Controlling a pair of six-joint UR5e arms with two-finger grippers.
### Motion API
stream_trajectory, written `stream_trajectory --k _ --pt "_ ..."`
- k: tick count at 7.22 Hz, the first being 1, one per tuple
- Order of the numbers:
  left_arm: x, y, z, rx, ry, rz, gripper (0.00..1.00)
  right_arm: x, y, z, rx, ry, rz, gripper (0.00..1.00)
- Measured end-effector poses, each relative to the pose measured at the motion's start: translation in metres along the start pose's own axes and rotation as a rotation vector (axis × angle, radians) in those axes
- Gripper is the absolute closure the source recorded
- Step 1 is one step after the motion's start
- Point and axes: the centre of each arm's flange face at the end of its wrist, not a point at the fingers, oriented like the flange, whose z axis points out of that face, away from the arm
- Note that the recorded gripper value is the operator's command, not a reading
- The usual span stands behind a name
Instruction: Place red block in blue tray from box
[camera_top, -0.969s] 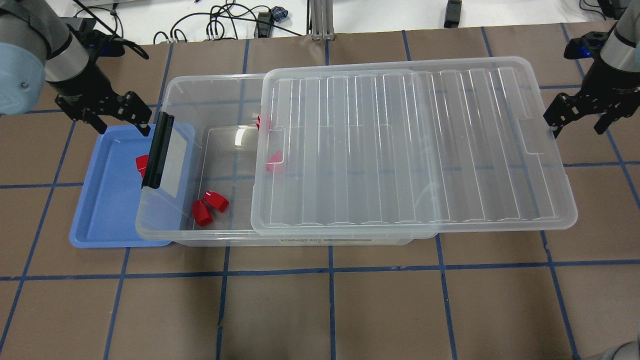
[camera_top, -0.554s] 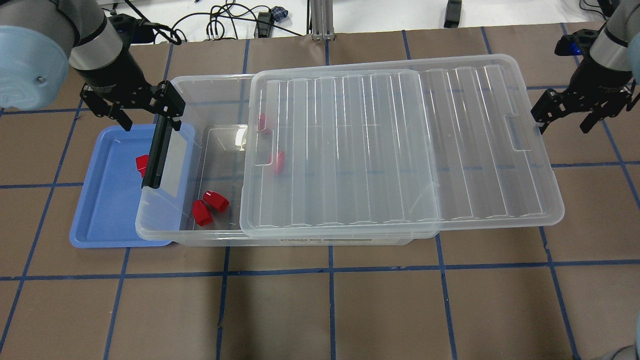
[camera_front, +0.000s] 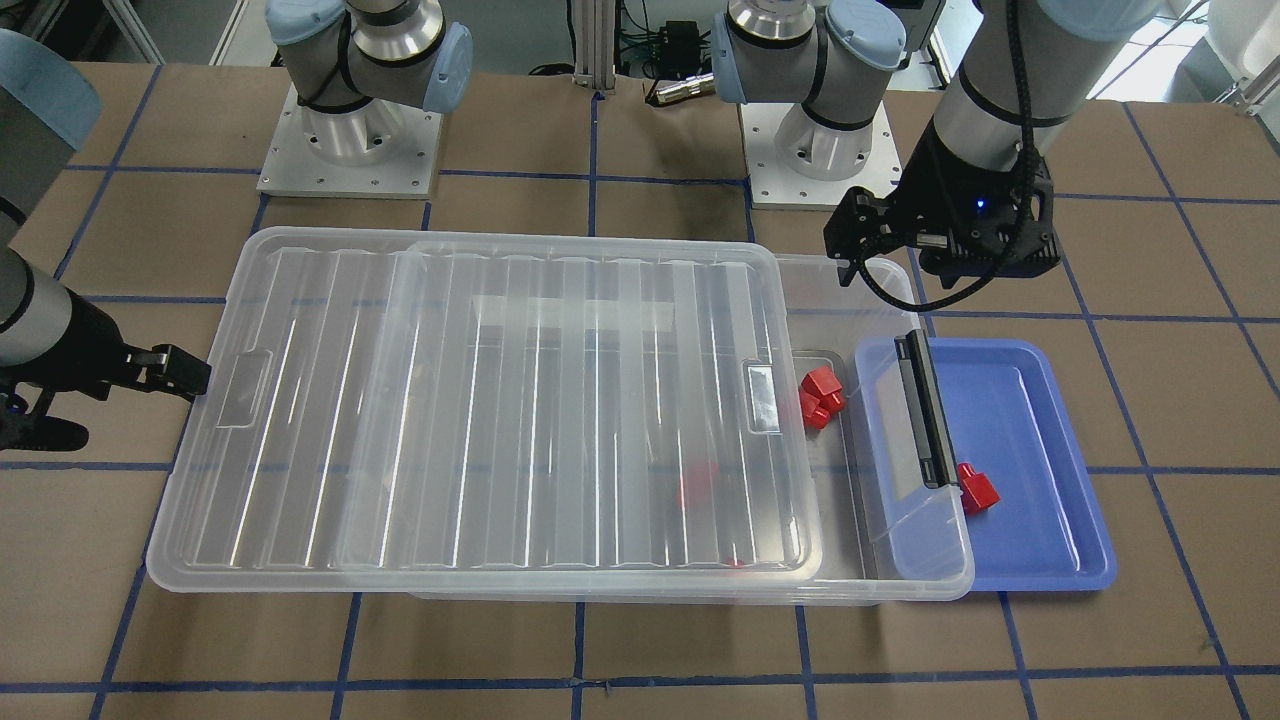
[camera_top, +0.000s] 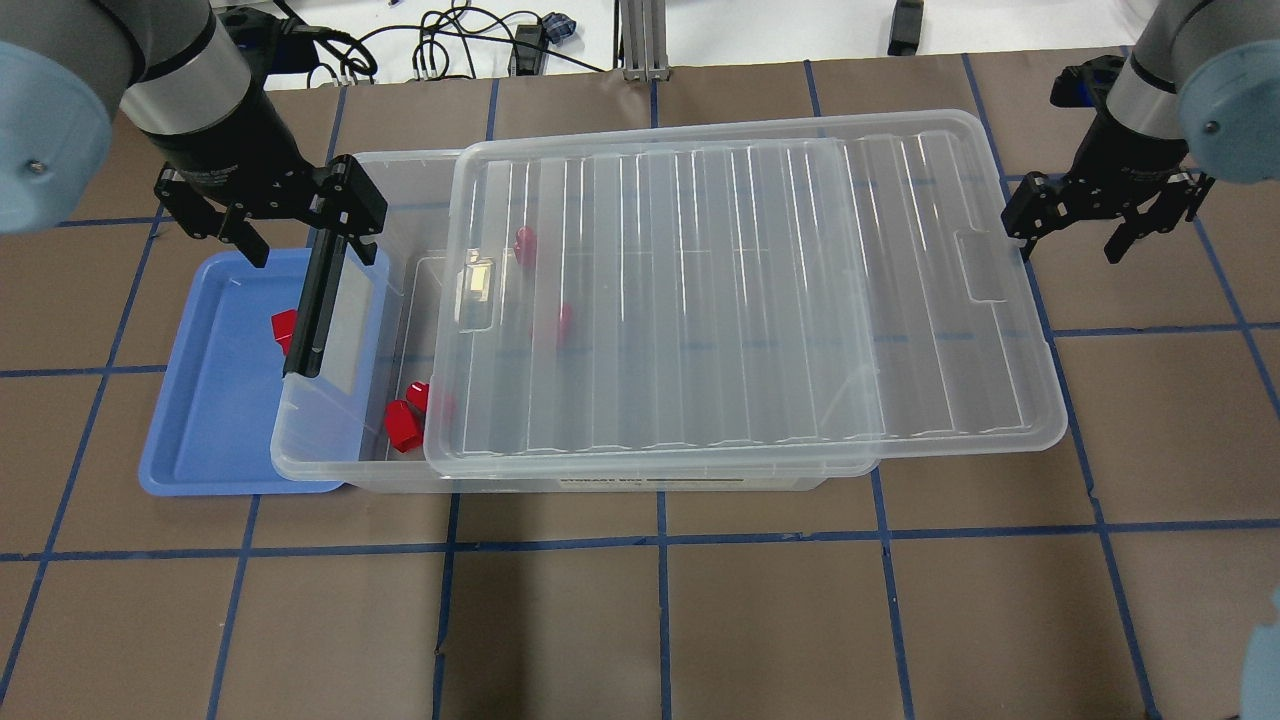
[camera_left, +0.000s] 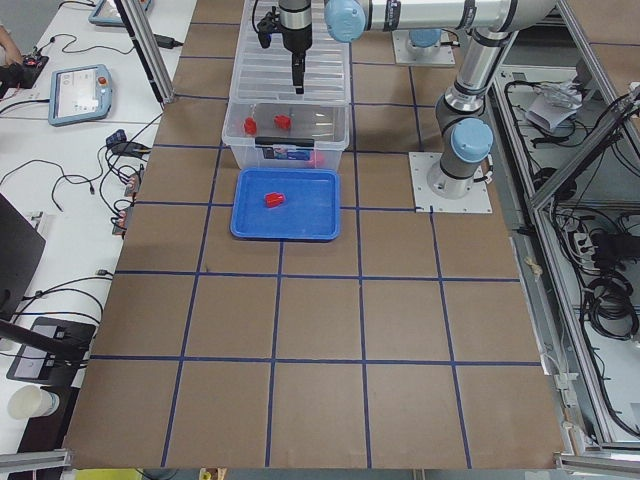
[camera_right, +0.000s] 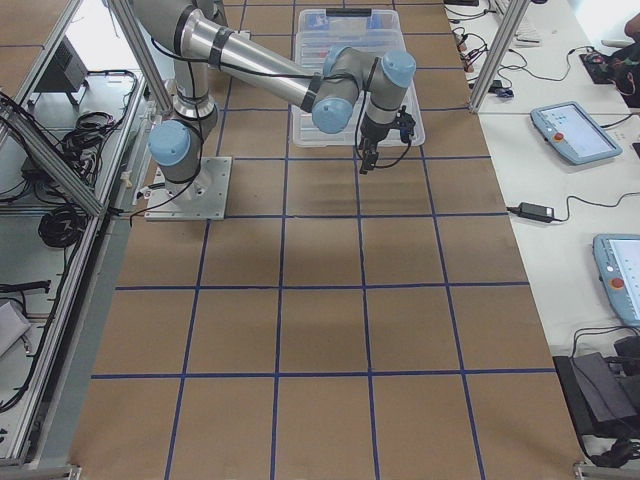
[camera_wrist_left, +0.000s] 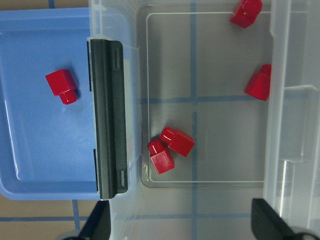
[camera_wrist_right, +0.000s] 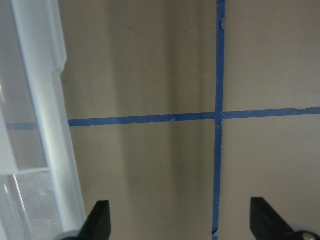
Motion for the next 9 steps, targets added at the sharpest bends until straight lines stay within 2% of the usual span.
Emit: stream_trajectory --k 6,8,9 --pt "0.010 0.022 -0.022 0.027 0.009 0.003 0.00 -0.081 -0.001 0.004 0.010 -0.053 0.067 0.00" --pt "0.018 0.015 -0.026 0.046 0.012 0.018 0.00 -0.101 0.000 0.007 0.004 -0.051 0.084 0.00" --pt "0.020 0.006 -0.030 0.037 0.013 0.024 0.00 -0.106 0.000 0.009 0.000 -0.050 0.087 0.00"
